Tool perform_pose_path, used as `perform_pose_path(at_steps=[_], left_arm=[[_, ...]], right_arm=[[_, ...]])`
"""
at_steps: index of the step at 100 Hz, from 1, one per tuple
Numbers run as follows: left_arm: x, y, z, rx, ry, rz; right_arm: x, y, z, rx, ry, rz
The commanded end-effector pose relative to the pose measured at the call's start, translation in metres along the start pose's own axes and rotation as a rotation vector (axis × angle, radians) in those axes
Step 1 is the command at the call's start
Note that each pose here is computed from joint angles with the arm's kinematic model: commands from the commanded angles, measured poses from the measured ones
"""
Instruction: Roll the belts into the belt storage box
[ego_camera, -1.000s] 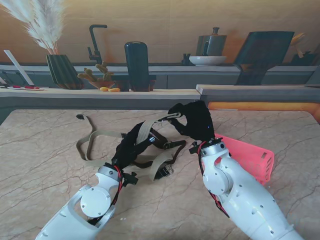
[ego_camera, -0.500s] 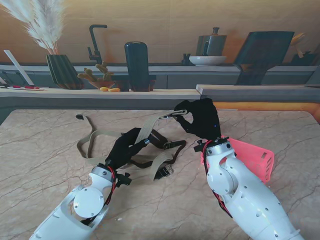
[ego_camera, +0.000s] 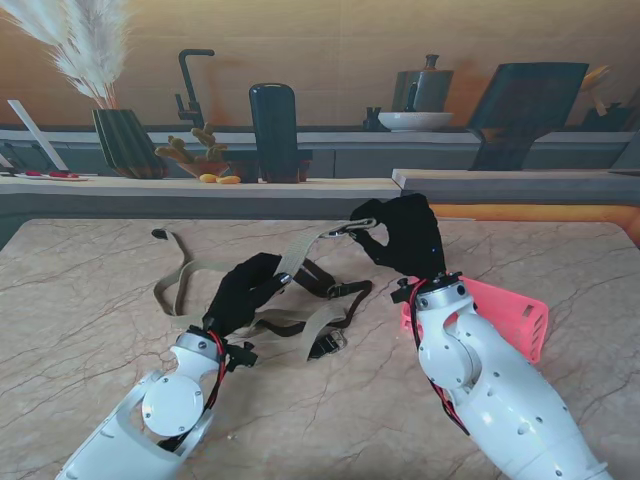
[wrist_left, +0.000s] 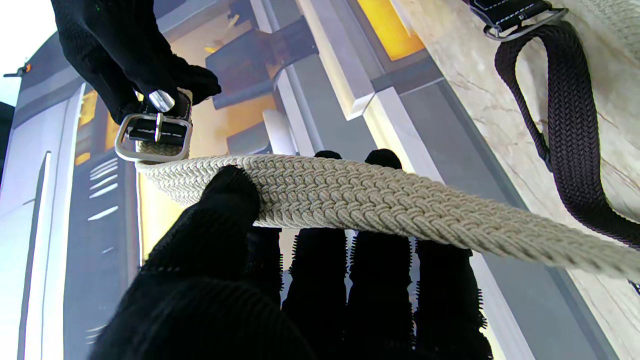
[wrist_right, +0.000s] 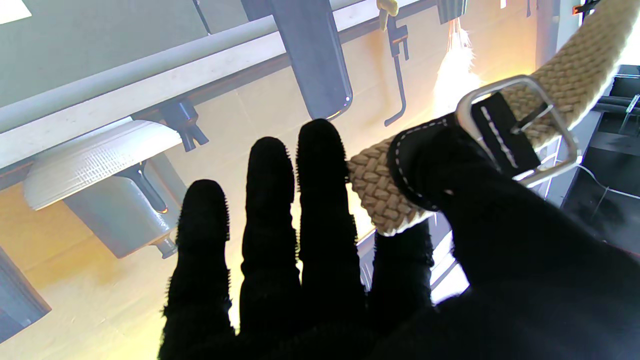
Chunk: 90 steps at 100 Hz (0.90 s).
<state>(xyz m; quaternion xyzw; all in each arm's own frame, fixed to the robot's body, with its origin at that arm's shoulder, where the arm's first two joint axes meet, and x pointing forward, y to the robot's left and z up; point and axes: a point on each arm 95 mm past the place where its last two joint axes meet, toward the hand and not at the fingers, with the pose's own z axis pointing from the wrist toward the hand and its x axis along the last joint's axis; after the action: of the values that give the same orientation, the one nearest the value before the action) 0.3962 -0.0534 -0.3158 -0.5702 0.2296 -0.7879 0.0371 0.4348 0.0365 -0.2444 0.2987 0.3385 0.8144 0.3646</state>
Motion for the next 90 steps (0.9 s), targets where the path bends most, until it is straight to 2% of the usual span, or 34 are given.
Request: perform_pose_path(at_steps=[1, 24, 44, 77, 90], left_arm=[[0.002, 0.004, -0.001, 0.002, -0.001, -0.008], [0.002, 0.008, 0.002, -0.008, 0.021, 0.031], [0.006, 0.017, 0.006, -0.010, 0.004, -0.017], [0.011, 0.032, 0.016, 0.074, -0.052, -0.108], [0.010, 0.033, 0.020, 0.105, -0.064, -0.107]], right_arm=[[0.004, 0.000, 0.001, -0.004, 0.007, 0.013], [0.007, -0.008, 0.003, 0.023, -0.015, 0.066], [0.016, -0.024, 0.004, 0.057, -0.072, 0.174], [0.031, -0.055, 0.006, 0.125, -0.178, 0.349], [0.038, -0.067, 0.006, 0.158, -0.200, 0.404]])
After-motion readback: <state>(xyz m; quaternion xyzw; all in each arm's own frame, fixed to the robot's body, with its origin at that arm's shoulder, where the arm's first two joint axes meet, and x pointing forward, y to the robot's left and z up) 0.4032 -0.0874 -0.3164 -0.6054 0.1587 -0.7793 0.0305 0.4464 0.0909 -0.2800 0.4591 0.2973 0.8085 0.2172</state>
